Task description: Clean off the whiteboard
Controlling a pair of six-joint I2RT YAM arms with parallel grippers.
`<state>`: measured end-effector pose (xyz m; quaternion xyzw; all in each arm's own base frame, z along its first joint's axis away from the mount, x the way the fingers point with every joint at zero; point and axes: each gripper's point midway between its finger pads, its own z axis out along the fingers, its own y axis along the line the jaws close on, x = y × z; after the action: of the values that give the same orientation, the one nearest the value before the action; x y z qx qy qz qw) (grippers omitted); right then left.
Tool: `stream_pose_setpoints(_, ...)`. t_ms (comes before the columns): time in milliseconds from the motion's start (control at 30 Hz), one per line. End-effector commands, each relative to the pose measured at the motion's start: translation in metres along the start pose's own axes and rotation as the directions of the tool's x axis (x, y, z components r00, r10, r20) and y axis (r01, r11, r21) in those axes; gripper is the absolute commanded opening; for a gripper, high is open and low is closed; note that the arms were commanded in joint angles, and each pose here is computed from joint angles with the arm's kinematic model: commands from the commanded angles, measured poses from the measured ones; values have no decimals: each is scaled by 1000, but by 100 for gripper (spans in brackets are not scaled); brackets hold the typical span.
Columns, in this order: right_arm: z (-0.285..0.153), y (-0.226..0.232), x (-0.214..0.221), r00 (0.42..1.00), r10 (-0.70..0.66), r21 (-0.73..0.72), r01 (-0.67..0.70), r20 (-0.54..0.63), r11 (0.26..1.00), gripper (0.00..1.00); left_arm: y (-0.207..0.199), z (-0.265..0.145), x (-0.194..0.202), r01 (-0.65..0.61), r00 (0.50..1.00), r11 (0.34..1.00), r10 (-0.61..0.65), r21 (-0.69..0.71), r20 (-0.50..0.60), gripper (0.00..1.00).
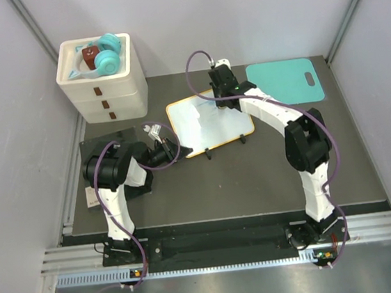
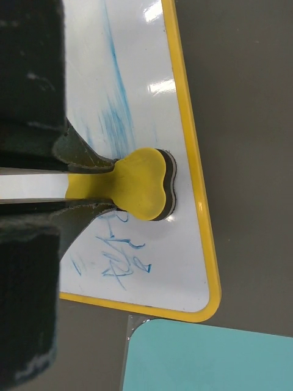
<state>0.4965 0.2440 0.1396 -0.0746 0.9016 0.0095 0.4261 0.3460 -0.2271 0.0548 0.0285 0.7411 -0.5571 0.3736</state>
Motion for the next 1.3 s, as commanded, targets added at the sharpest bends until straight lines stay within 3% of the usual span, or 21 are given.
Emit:
stream_pose_setpoints(0, 24, -22, 63, 985, -71, 79, 84, -160, 993, 0, -8, 0, -9, -130, 991, 991, 129, 31, 36, 0)
stream_pose_setpoints(167, 5, 49, 71, 975, -176, -74, 167, -139, 983, 0, -9, -1, -8, -131, 991, 991, 130, 33, 36, 0)
stream_pose_setpoints(367, 1, 93, 75, 961, -243, -135, 225, -135, 965, 0, -9, -1, -8, -132, 991, 991, 130, 30, 37, 0)
stream_pose_setpoints(500, 13, 71, 77, 968, -186, -87, 174, -168, 981, 0, -9, -2, -8, -130, 991, 991, 129, 28, 37, 0)
stream_pose_setpoints(633, 34, 4, 91, 972, -27, 3, 28, -232, 1000, 0, -9, -1, -8, -130, 991, 991, 129, 30, 37, 0)
stream_pose_setpoints(867, 39, -88, 105, 960, 128, 162, -89, -249, 983, 0, -9, -1, -8, -132, 991, 991, 131, 33, 38, 0)
stream_pose_setpoints(1067, 35, -93, 102, 959, 149, 125, -121, -241, 985, 0, -9, -2, -8, -133, 991, 991, 131, 31, 38, 0)
stream_pose_setpoints(1267, 26, -52, 96, 968, 69, 41, -61, -240, 997, 0, -10, -1, -8, -131, 991, 991, 130, 32, 37, 0)
